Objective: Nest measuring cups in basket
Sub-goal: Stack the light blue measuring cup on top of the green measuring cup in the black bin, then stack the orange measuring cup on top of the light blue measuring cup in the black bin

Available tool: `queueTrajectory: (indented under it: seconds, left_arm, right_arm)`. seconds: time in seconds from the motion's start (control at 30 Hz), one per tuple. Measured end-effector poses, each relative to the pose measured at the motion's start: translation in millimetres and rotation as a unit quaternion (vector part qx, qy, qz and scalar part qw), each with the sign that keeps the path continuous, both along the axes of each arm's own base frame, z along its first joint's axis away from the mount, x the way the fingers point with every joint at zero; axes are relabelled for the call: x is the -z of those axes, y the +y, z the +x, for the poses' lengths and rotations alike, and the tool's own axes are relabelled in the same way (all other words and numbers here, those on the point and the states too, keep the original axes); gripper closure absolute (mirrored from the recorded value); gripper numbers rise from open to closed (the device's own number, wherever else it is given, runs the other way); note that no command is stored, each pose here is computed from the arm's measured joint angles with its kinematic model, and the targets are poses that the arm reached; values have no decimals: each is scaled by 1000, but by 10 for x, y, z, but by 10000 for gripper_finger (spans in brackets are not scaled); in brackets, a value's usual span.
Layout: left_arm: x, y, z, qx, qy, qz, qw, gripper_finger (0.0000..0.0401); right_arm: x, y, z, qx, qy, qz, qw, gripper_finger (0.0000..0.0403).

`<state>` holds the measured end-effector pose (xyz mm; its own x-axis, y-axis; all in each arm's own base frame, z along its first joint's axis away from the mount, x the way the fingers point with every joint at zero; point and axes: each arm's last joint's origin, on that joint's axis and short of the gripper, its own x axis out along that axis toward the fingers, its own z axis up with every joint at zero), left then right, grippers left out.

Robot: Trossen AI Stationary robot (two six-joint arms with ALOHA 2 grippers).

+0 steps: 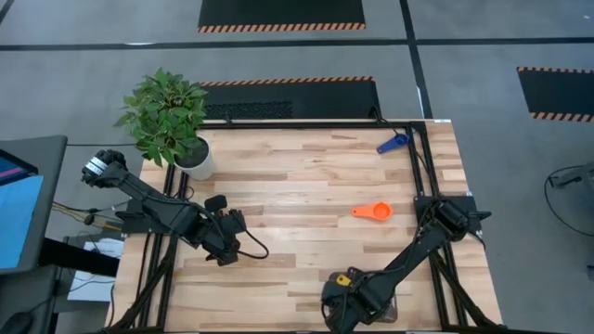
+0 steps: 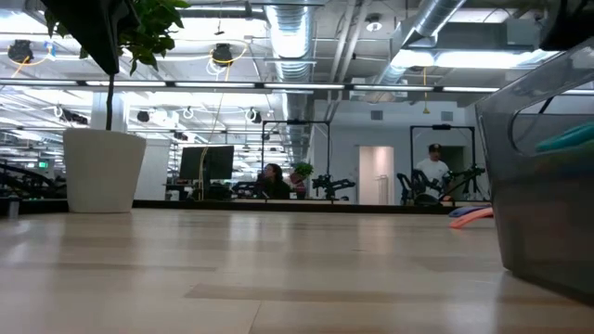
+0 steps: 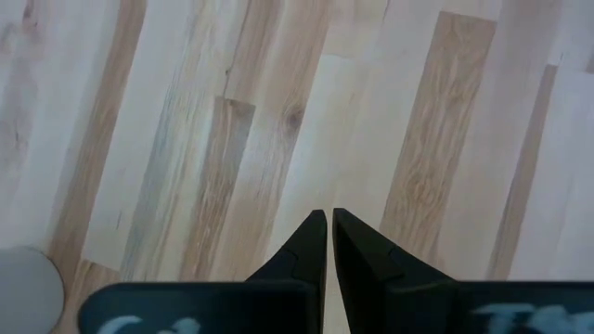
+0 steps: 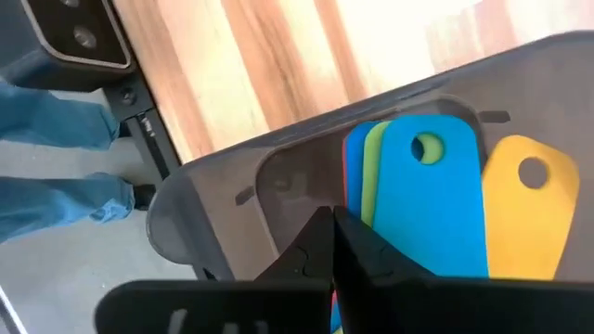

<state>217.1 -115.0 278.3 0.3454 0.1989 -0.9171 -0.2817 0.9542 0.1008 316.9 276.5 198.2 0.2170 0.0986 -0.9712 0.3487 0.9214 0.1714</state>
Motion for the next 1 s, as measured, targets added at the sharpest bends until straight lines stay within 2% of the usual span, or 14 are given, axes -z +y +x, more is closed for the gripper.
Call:
queueTrajectory:
  seconds: [0.2,0.4,0.6,0.77,0.9,1.0]
  left_arm:
    - [-1,-3,4,0,-2,-2,1000,390]
    - [-1,-3,5,0,-3,-2,1000,390]
    - [-2,-6,10,-3,-6,-5,1000,390]
    - [-3,-8,13,-3,-7,-6,1000,390]
    - [-4,-10,14,-3,-8,-7,1000,390]
    - [-4,-9,15,-3,-9,-7,1000,390]
  right_arm:
    - [-1,-18,18,1,-5,-5,1000,397]
    - [-20,58,46,-42,-38,11,998,380]
    - [-16,74,15,-55,-33,6,998,397]
    - [3,11,-27,-31,-1,-14,999,384]
    - [16,-78,-50,27,28,-36,999,387]
    - [5,-52,-18,4,1,-35,999,396]
